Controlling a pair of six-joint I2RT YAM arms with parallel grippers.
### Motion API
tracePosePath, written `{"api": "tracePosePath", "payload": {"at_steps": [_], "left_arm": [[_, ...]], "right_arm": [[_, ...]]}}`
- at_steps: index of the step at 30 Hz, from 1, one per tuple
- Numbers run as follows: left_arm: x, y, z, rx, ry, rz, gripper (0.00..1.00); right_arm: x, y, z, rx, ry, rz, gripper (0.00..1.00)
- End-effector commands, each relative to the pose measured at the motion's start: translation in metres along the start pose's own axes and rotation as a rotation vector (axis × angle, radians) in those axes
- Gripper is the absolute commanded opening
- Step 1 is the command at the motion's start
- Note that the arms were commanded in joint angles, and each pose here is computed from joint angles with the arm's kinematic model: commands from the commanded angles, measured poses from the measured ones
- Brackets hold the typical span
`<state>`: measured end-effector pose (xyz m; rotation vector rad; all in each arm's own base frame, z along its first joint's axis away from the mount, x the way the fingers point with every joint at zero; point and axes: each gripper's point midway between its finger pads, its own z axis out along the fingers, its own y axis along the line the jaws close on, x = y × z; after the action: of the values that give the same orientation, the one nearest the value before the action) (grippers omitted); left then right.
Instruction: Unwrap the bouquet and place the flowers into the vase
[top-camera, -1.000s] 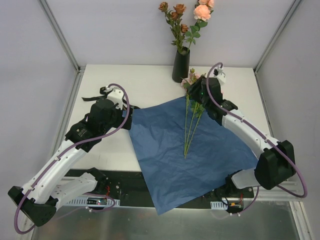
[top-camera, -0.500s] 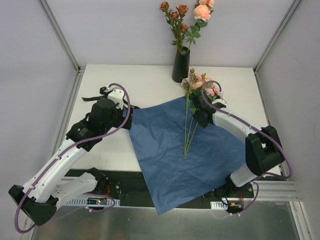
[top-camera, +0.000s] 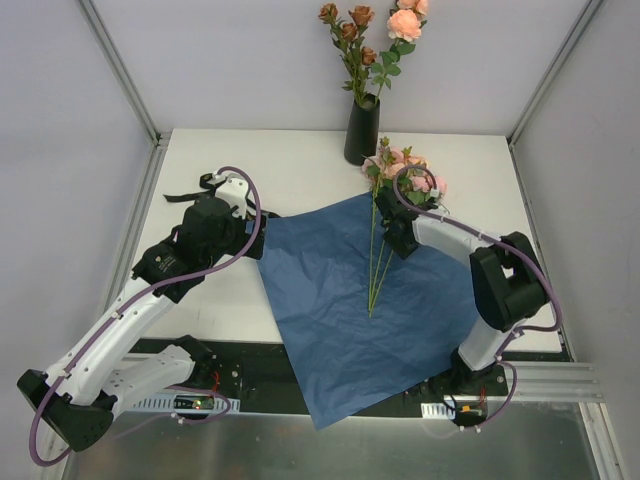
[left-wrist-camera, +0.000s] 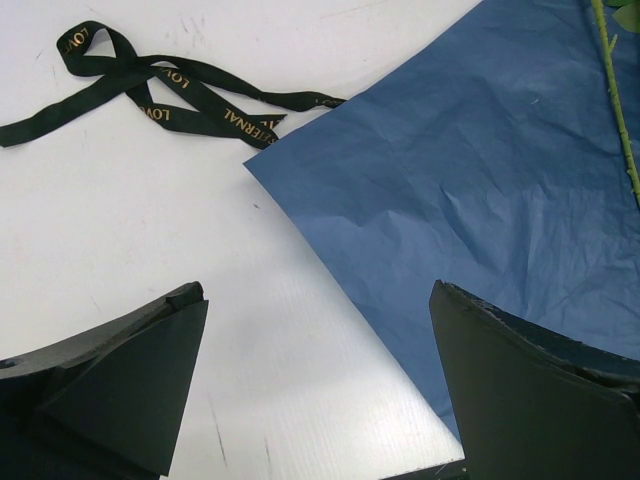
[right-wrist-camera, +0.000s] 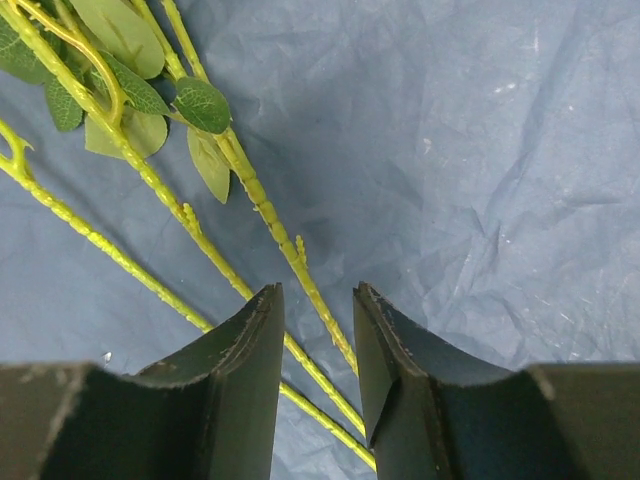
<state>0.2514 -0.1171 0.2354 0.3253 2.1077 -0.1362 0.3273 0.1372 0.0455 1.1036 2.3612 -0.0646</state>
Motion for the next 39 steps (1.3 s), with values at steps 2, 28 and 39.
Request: {"api": "tracePosePath", "payload": {"at_steps": [2,28,39], "left_arm": [[-0.009,-0.003,-0.002,0.015,-0.036,0.006,0.99],[-0.007,-0.002,0.001,0.006,-0.027,0.01,0.99],[-0.007,-0.002,0.001,0.003,-0.027,0.012,0.99]], "right_arm": [[-0.003,0.011,0.003,-0.003,-0.017,0.023,0.39],[-0.003,0.01,0.025,0.015,-0.07,-0.029,0.33],[-0.01,0.008,0.023,0.027,-0.101,-0.052,0.2]]}}
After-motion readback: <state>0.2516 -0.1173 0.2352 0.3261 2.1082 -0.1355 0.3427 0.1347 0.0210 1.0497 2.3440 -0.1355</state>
